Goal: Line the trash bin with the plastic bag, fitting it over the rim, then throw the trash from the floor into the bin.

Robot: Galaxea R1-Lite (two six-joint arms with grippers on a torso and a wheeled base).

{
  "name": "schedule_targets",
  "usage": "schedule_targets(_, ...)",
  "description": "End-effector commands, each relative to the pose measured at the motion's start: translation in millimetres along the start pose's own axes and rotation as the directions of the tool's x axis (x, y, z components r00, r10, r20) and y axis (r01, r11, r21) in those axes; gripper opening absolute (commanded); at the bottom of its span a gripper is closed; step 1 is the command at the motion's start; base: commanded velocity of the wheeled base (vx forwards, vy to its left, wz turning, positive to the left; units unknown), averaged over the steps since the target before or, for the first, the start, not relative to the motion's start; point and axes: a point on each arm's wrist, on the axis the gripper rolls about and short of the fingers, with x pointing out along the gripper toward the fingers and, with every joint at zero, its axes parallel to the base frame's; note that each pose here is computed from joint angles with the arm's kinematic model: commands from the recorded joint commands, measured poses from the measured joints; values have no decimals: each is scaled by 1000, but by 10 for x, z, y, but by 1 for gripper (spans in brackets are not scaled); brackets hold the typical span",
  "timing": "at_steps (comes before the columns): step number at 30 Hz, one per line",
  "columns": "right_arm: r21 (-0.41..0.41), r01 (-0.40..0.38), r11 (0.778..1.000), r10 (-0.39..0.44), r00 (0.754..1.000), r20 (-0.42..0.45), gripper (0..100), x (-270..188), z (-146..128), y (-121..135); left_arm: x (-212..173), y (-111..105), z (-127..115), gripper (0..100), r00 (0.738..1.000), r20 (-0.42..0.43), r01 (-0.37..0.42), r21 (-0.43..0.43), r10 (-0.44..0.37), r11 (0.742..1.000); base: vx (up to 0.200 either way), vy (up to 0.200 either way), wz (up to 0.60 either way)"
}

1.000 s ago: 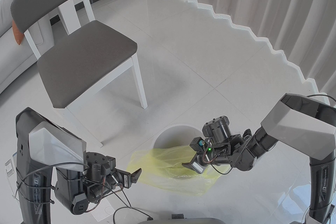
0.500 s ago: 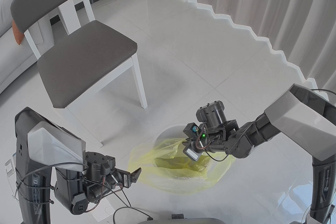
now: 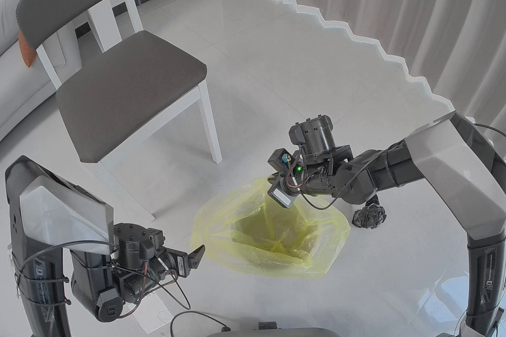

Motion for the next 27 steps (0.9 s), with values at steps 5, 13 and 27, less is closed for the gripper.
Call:
schedule_targets(5, 4, 1, 1000, -1, 999, -40, 0, 506, -96, -83, -110, 35, 89, 100, 999, 41, -8, -19, 9, 1000, 0, 0, 0)
schedule_targets(13, -9, 18, 1000, -18, 999, -43, 0, 770, -171, -166, -101, 42, 60, 100, 1000, 28, -10, -39, 11, 999, 0, 0, 0)
schedule_targets(27, -19, 38, 999, -39, 997, -66, 0, 790, -226, -360, -105, 44, 45, 100, 1000, 19, -7, -42, 8, 999, 0, 0, 0)
